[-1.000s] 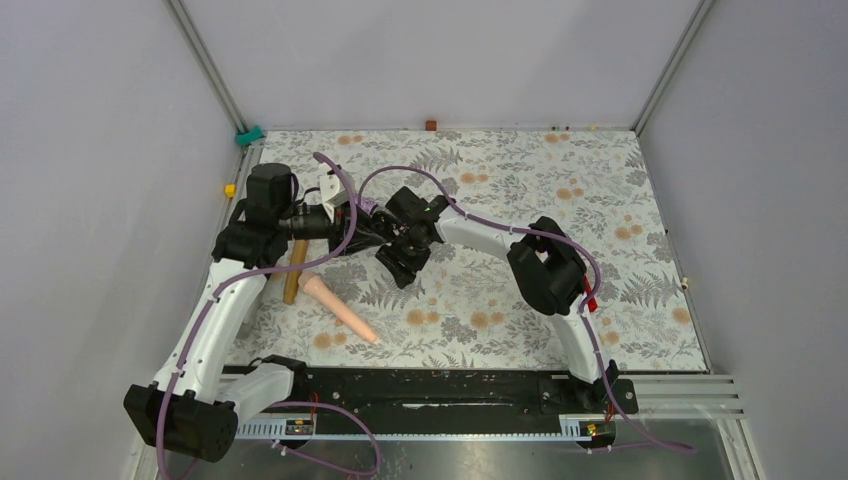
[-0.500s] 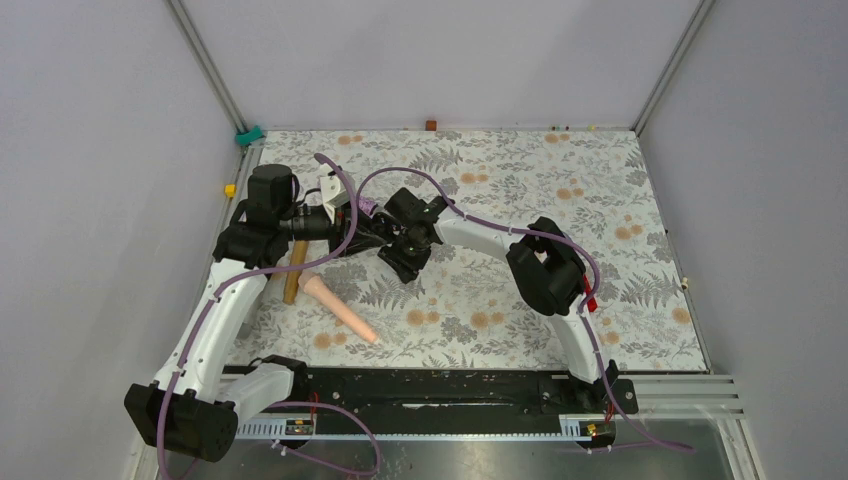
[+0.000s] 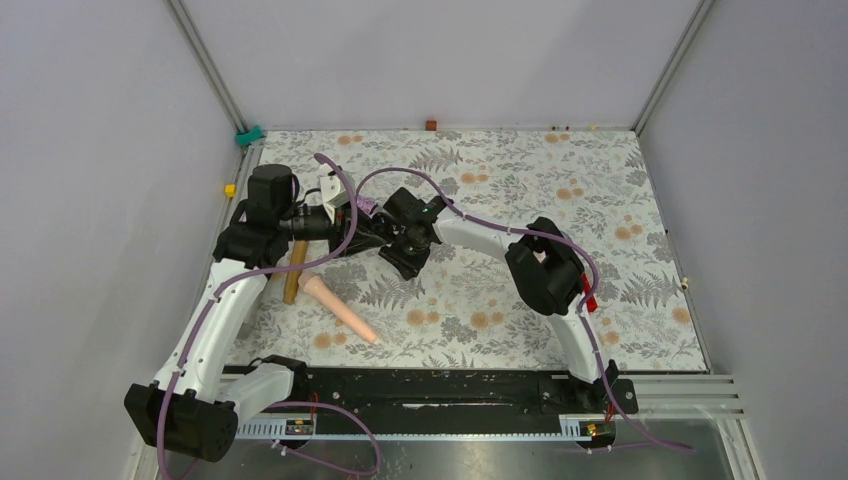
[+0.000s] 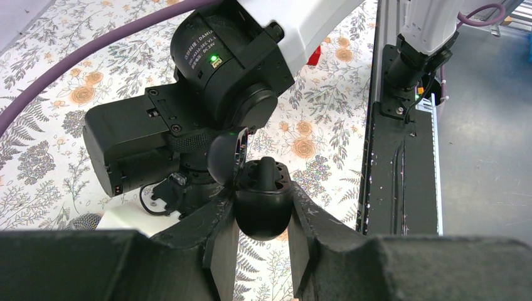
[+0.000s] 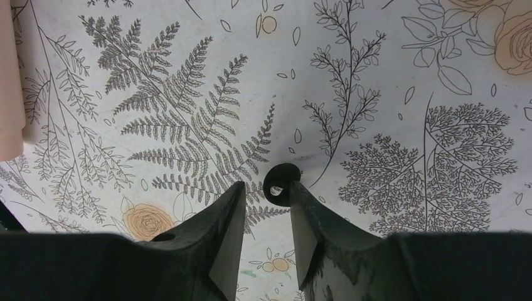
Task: Insert the wireless bluetooth earbuds into the charging case
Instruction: Pick up the earbud from the center of the board.
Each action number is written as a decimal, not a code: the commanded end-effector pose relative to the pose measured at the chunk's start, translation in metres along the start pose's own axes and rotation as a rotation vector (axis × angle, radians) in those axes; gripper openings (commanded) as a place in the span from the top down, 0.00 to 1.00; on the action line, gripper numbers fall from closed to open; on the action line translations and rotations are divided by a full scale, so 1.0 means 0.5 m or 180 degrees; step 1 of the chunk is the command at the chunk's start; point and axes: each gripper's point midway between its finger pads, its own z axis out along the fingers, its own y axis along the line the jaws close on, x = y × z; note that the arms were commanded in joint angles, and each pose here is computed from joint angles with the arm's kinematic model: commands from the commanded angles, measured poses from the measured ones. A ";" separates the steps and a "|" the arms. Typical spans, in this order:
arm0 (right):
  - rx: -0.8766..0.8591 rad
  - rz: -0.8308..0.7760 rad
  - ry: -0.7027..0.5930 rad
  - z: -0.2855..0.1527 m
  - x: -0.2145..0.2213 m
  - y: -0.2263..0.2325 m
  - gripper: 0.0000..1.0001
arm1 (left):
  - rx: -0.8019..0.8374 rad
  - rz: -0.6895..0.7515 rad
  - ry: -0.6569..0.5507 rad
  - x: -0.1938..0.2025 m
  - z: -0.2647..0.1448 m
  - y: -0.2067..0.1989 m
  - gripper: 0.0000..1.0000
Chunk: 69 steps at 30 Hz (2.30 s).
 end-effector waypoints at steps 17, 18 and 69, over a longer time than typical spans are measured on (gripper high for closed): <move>0.0211 -0.0227 0.0079 0.019 -0.005 -0.017 0.75 | 0.0088 0.0159 -0.0128 -0.026 -0.002 -0.008 0.91; 0.0223 -0.0234 0.0072 0.017 -0.006 -0.017 0.76 | 0.0090 0.0160 -0.0128 -0.026 -0.002 -0.008 0.91; 0.0151 0.0534 -0.1707 -0.538 -0.035 0.006 0.99 | 0.0068 -0.0149 -0.0242 -0.036 0.017 0.019 0.91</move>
